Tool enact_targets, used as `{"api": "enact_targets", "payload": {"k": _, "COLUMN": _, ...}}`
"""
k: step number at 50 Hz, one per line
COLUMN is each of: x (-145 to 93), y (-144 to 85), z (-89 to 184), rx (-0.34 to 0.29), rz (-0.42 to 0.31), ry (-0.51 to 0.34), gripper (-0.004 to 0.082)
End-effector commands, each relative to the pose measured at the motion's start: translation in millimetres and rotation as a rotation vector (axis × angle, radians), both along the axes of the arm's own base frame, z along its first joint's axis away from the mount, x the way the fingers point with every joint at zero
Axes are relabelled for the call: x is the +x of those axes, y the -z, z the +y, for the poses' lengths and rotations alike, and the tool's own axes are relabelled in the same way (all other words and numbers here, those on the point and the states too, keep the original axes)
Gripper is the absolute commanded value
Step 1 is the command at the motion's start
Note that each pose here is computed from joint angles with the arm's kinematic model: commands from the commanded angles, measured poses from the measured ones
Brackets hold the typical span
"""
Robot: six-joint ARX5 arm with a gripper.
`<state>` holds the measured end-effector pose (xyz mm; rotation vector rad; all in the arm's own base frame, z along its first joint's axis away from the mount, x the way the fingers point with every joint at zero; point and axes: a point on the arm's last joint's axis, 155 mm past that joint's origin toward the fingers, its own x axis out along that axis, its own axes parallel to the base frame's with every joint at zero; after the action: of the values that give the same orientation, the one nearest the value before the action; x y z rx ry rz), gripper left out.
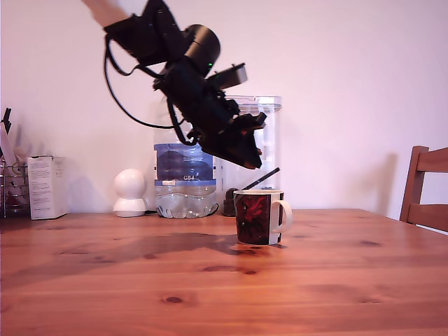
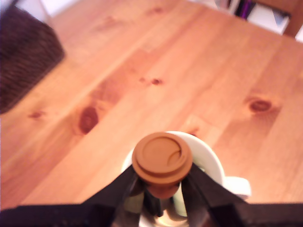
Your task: Pick up the coffee capsules from the table one by one and drop them inside the nearest coffee cup
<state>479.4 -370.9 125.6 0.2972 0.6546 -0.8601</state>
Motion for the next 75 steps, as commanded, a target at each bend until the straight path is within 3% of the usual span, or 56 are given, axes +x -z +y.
{"api": "enact_targets", "payload": {"k": 1, "x": -5.4, "y": 31.0, "z": -5.0, "rx": 0.048, "rz": 0.051, "ry": 0.026, "gripper": 0.011}}
{"api": "enact_targets", "payload": {"k": 16, "x": -16.6, "y": 46.3, "z": -1.9, "rx": 0.113, "rz": 0.098, "ry": 0.052, "gripper": 0.011}}
{"api": "enact_targets", "payload": {"k": 46, "x": -17.9, "y": 48.4, "z": 0.1, "rx": 0.124, "rz": 0.105, "ry": 0.05, "gripper": 0.0122}}
{"api": "enact_targets", "payload": {"k": 49, "x": -16.5, "y": 47.9, "z": 0.4, "rx": 0.125, "rz": 0.099, "ry": 0.046, "gripper": 0.0211}}
{"api": "enact_targets", "payload": {"k": 54, "x": -13.5, "y": 45.7, "z": -0.7, "rx": 0.119, "rz": 0.084, "ry": 0.043, "gripper": 0.0527}}
{"api": "enact_targets", "payload": {"k": 57, "x": -11.5, "y": 44.0, "z": -1.3, "rx": 0.116, "rz": 0.074, "ry": 0.04, "gripper": 0.0626}}
{"api": "enact_targets", "payload": {"k": 75, "x": -9.1, "y": 41.2, "z": -3.1, "rx": 0.107, "rz": 0.061, "ry": 0.04, "gripper": 0.0614}}
